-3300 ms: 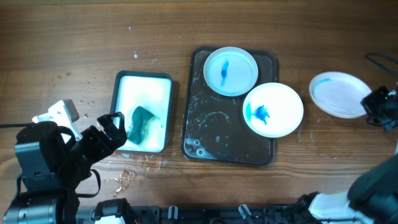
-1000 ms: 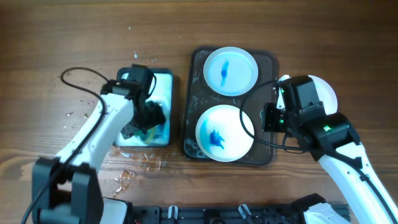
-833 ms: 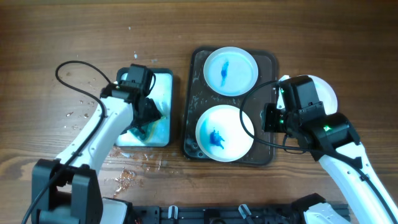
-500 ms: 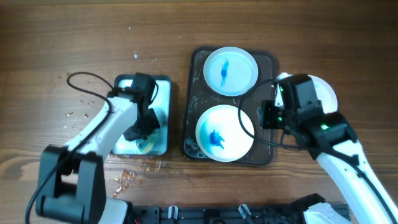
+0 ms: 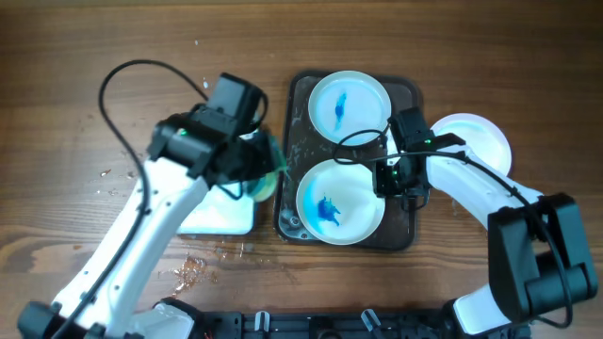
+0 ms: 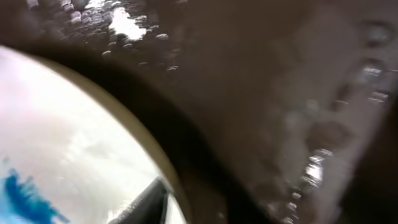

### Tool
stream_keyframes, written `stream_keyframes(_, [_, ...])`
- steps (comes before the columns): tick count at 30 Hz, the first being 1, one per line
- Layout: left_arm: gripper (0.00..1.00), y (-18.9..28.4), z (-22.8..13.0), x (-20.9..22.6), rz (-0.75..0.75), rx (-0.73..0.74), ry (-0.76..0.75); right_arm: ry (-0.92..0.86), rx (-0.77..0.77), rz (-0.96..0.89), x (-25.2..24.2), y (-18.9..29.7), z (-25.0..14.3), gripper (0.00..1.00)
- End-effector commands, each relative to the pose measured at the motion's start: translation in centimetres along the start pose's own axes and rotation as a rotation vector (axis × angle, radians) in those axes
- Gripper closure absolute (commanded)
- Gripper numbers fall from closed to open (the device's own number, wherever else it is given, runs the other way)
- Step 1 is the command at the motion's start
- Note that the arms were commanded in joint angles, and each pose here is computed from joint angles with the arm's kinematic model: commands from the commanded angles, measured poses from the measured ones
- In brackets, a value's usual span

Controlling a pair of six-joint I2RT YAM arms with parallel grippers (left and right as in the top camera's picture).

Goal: Clean dirty plates on tray and stack at the side
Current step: 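Scrub the held plate with the sponge in the left gripper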

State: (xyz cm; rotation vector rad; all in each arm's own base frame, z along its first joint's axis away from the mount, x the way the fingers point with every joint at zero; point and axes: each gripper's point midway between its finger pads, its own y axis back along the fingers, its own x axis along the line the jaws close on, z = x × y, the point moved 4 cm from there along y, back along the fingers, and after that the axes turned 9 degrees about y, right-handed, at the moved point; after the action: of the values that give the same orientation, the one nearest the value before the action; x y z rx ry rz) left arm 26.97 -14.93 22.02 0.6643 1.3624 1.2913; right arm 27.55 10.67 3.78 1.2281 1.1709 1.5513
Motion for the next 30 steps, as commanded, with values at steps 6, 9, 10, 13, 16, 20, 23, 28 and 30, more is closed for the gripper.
stream_keyframes(6, [0.96,-13.5,-4.5,-5.1,-0.030,0.433,0.099,-0.113,0.084,0.058,0.2,-1.7,-1.3,0.96])
stream_keyframes(9, [0.96,-18.0,-7.5,-5.8,-0.001,0.538,0.063,-0.114,0.082,0.058,0.2,-1.7,-1.2,0.96])
stream_keyframes(10, [0.96,-18.9,-8.0,-5.7,0.029,0.525,0.039,-0.113,0.082,0.058,0.2,-1.7,-1.2,0.96])
stream_keyframes(13, [0.96,-20.5,-7.8,-3.0,0.266,0.366,0.041,-0.114,0.085,0.058,0.2,-1.7,-1.3,0.96])
stream_keyframes(16, [0.96,-19.3,-5.2,1.6,0.526,0.205,0.007,-0.115,0.089,0.057,0.2,-1.7,-1.4,0.96])
stream_keyframes(20, [0.96,-17.0,-2.1,6.2,0.745,0.111,0.016,-0.111,0.090,0.065,0.3,-1.7,-1.4,0.96])
stream_keyframes(23, [0.96,-19.3,-3.7,2.7,0.470,0.280,0.052,-0.111,0.090,0.064,0.3,-1.7,-1.4,0.96])
stream_keyframes(28, [0.96,-20.1,-10.3,-8.0,-0.112,0.589,-0.126,-0.114,0.100,0.063,0.3,-1.7,-1.6,0.96])
stream_keyframes(30, [0.96,-19.9,-12.4,-8.5,-0.092,0.619,-0.171,-0.114,0.101,0.063,0.3,-1.7,-1.6,0.96])
